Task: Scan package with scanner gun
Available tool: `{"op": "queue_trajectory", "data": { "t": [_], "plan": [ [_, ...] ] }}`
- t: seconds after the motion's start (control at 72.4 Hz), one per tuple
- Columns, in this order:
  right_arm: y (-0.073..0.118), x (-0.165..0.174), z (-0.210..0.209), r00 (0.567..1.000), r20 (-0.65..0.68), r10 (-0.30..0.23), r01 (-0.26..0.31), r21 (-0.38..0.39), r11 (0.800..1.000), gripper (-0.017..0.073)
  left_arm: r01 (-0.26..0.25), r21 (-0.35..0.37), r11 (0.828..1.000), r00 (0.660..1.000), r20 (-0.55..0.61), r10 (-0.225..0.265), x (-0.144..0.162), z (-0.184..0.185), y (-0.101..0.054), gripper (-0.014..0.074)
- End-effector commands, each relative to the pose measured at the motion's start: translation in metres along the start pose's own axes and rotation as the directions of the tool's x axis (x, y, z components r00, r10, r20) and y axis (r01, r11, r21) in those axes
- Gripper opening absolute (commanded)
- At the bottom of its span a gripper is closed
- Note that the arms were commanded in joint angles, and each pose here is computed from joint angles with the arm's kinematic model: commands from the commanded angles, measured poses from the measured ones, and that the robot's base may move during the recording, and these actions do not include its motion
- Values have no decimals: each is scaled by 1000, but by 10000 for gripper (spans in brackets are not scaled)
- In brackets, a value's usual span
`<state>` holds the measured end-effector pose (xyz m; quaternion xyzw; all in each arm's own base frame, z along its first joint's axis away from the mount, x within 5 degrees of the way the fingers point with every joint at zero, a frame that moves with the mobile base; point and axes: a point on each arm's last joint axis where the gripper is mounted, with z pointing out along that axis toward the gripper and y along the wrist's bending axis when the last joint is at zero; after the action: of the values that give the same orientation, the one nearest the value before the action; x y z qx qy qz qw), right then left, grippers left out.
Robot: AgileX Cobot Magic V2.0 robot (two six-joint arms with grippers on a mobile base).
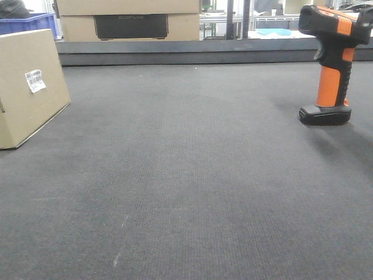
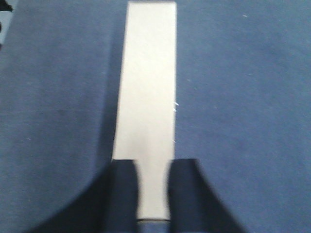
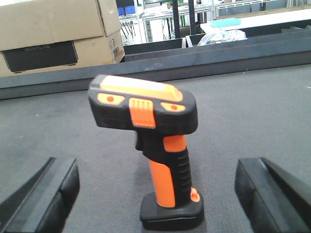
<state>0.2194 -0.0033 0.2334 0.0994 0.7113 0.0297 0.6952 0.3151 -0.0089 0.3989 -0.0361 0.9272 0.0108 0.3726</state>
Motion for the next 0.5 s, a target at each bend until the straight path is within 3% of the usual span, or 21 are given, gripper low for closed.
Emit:
{"op": "queue_trajectory", "data": {
  "t": [0.0,0.124,0.262,0.373,0.428,0.483],
  "plan": [
    [1,-5,-6,1000,9,-1,1,-11,1000,558,2,50,999,996,86,-6,11,-9,-7,-101],
    [2,-10,-14,1000,-26,7,-7,-19,1000,558,6,101,995,979,204,-27,36,-15,-10,-111],
    [3,-12,-24,996,-91,13,-15,-27,1000,509,-2,133,991,933,358,-46,66,-21,-6,-111],
    [4,-15,-32,993,-120,17,-21,-34,999,372,4,169,986,880,468,-84,92,-26,-4,-111],
    [4,-17,-37,992,-129,17,-22,-40,999,273,30,193,981,871,477,-121,109,-29,-2,-111],
    [5,-20,-43,991,-131,16,-22,-48,999,191,35,197,980,870,476,-127,121,-30,-1,-111]
  ]
}}
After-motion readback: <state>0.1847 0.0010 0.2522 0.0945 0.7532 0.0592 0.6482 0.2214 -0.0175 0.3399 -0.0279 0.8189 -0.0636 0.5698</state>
